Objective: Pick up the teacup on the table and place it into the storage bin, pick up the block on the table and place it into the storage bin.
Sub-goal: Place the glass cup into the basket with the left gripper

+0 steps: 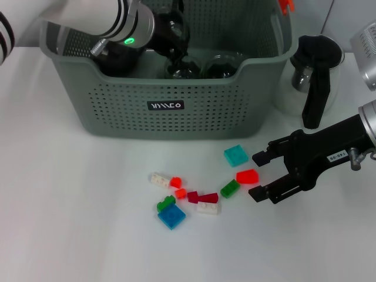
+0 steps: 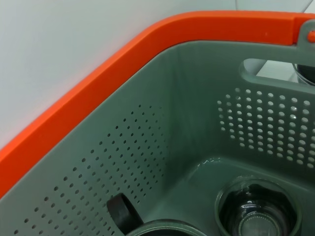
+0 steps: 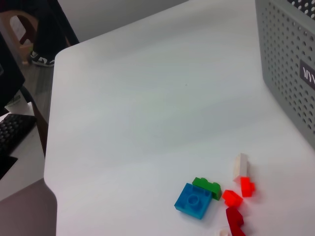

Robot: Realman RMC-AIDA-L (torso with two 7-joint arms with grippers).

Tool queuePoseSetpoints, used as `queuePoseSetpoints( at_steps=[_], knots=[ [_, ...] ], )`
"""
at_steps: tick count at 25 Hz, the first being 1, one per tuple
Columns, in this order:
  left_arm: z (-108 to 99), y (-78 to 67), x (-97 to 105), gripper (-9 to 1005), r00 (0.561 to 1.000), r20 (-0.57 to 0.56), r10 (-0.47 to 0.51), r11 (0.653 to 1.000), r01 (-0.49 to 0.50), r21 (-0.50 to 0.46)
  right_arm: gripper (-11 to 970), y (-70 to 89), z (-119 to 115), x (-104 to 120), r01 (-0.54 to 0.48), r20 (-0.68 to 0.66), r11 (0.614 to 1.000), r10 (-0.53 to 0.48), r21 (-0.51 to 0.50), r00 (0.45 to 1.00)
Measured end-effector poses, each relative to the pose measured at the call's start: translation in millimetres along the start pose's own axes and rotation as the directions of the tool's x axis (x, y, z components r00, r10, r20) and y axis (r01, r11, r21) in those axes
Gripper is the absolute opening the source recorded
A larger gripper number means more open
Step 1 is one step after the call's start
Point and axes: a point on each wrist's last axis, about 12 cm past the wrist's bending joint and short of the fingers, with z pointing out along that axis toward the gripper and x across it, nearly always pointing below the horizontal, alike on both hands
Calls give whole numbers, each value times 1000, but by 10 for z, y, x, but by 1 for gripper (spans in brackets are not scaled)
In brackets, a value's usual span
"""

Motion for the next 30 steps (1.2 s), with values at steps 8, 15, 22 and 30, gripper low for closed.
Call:
queuePoseSetpoints(
  at_steps=[8,15,22,30],
  knots=[
    [4,-9,3,64,1000,6,-4,1000,4,-5,891,1,0,1,-6,0,1000,6,-1,1000],
    [-7,-5,15,377,1000,8,-6,1000,6,-7,890,1,-4,-3,-5,0,1000,5,1,1000],
    [-192,71,-9,652,999,37,-18,1000,18,-13,891,-14,-21,2,-5,6,1000,5,11,1000],
    [-916,86,-59,752,989,139,-55,998,53,21,891,-32,-65,4,-5,6,1000,5,24,1000]
  ],
)
